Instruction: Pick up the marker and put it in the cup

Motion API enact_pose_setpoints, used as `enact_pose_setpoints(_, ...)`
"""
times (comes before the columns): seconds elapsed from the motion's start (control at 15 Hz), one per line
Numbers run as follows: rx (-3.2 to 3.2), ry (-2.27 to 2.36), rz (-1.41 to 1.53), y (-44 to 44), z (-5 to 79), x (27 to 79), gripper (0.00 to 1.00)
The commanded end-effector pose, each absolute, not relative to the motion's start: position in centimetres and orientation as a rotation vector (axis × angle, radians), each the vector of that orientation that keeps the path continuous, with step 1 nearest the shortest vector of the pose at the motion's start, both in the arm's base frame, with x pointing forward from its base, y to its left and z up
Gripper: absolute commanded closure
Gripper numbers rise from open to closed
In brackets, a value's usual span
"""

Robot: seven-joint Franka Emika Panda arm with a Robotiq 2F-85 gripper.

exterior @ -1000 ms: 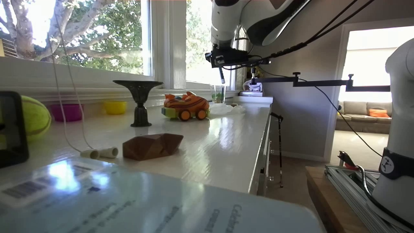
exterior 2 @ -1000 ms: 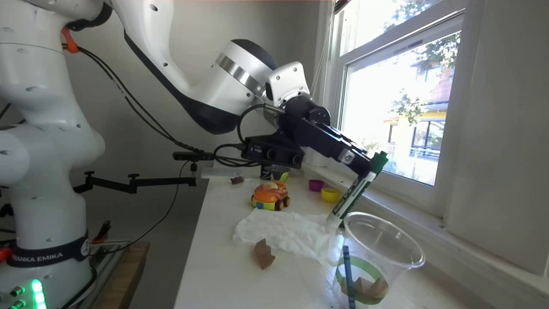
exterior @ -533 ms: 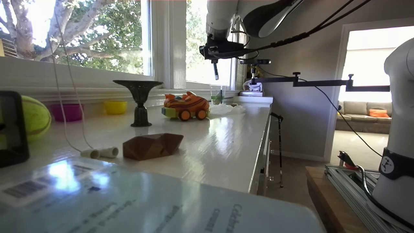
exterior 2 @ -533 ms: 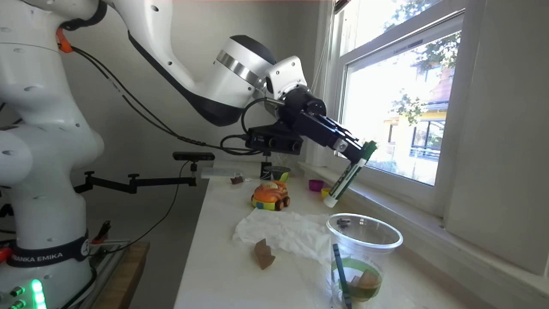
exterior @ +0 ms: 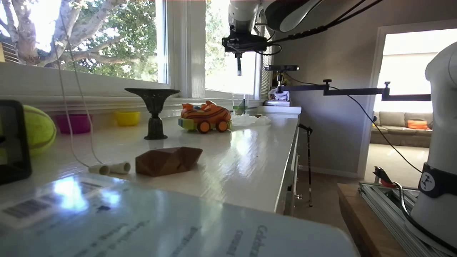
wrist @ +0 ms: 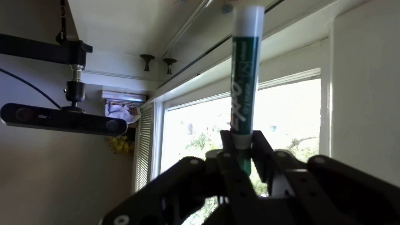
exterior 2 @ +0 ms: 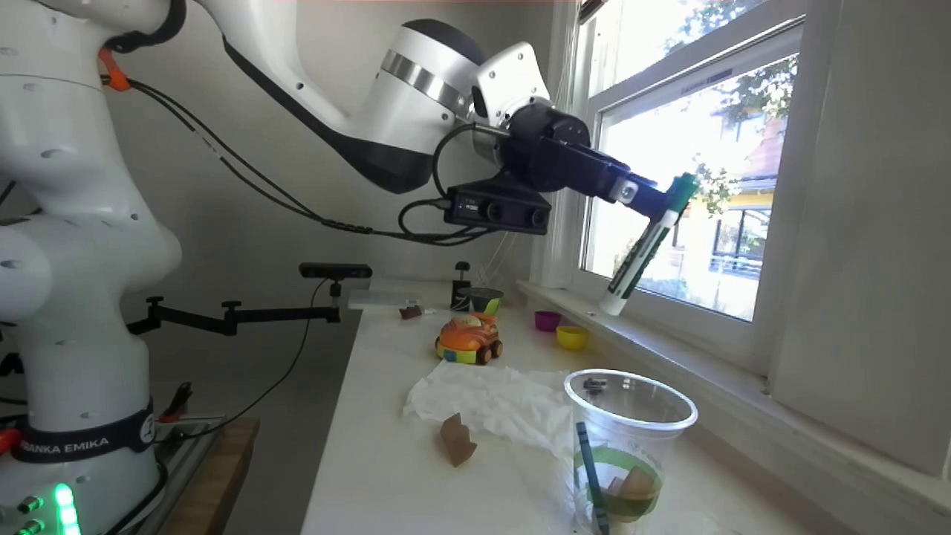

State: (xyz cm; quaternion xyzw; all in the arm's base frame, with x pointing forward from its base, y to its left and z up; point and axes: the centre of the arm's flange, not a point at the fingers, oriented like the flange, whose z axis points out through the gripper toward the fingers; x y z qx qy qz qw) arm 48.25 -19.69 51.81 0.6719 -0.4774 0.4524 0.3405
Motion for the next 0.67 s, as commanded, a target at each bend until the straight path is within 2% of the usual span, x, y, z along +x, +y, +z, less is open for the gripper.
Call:
enact_pose_setpoints(0.0,1.708,-1.264,1.136,-21.4,52.0,47.5,0.95)
enact_pose_setpoints(0.6,1.718,-1.274,1.004,-24.6,45.3,48.6,0.95)
